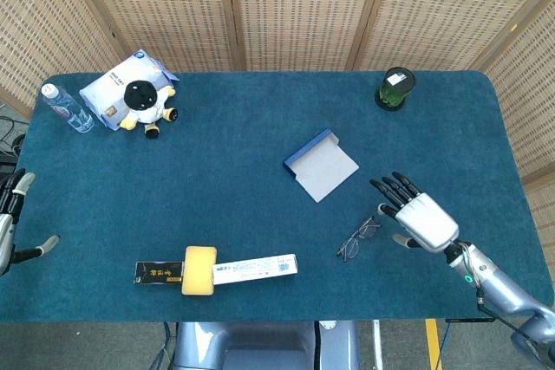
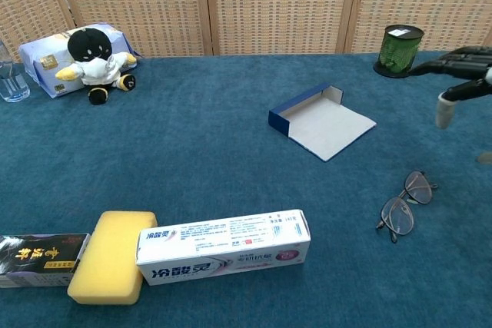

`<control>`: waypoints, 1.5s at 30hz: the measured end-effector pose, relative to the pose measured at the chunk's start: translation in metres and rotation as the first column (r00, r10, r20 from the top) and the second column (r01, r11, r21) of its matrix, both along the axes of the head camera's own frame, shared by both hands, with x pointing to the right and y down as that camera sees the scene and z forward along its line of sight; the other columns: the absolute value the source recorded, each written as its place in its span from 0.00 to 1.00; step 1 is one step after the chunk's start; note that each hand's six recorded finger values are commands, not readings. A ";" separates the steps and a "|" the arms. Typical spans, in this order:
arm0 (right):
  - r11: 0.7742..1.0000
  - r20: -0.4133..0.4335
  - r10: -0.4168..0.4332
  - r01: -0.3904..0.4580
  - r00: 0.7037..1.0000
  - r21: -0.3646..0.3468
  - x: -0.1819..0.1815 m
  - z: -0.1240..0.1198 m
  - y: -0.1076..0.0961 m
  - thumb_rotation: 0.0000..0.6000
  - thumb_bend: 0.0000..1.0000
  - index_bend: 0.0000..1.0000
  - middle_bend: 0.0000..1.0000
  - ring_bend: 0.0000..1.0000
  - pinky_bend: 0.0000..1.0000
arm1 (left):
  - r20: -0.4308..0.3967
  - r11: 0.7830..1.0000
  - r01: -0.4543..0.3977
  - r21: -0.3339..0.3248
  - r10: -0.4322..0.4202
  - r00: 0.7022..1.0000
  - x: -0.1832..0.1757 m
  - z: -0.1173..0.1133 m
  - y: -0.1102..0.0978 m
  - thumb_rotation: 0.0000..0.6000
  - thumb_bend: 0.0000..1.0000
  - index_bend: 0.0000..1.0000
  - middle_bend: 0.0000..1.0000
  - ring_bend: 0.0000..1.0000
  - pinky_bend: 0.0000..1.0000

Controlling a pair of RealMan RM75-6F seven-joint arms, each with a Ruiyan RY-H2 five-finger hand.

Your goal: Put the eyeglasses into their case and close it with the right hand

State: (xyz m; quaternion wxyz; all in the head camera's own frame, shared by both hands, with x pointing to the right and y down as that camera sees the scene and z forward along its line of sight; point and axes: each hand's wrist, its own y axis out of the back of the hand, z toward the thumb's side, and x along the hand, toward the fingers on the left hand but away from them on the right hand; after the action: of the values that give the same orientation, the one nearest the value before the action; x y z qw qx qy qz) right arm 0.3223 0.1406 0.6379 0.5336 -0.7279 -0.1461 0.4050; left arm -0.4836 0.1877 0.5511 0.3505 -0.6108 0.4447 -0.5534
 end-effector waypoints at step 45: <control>0.962 -0.055 -0.273 0.271 0.961 -0.038 -0.050 0.077 0.020 1.00 0.39 0.45 0.10 0.00 0.02 | 0.026 0.999 0.037 -0.009 -0.037 0.999 -0.006 0.007 -0.005 1.00 0.00 0.00 0.00 0.00 0.00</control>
State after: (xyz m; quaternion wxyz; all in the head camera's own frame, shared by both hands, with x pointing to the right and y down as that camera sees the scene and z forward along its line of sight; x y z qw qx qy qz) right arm 0.2726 0.1609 0.7144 0.5773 -0.7367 -0.0227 0.3515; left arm -0.4893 0.1822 0.5580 0.3429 -0.5969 0.4487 -0.5699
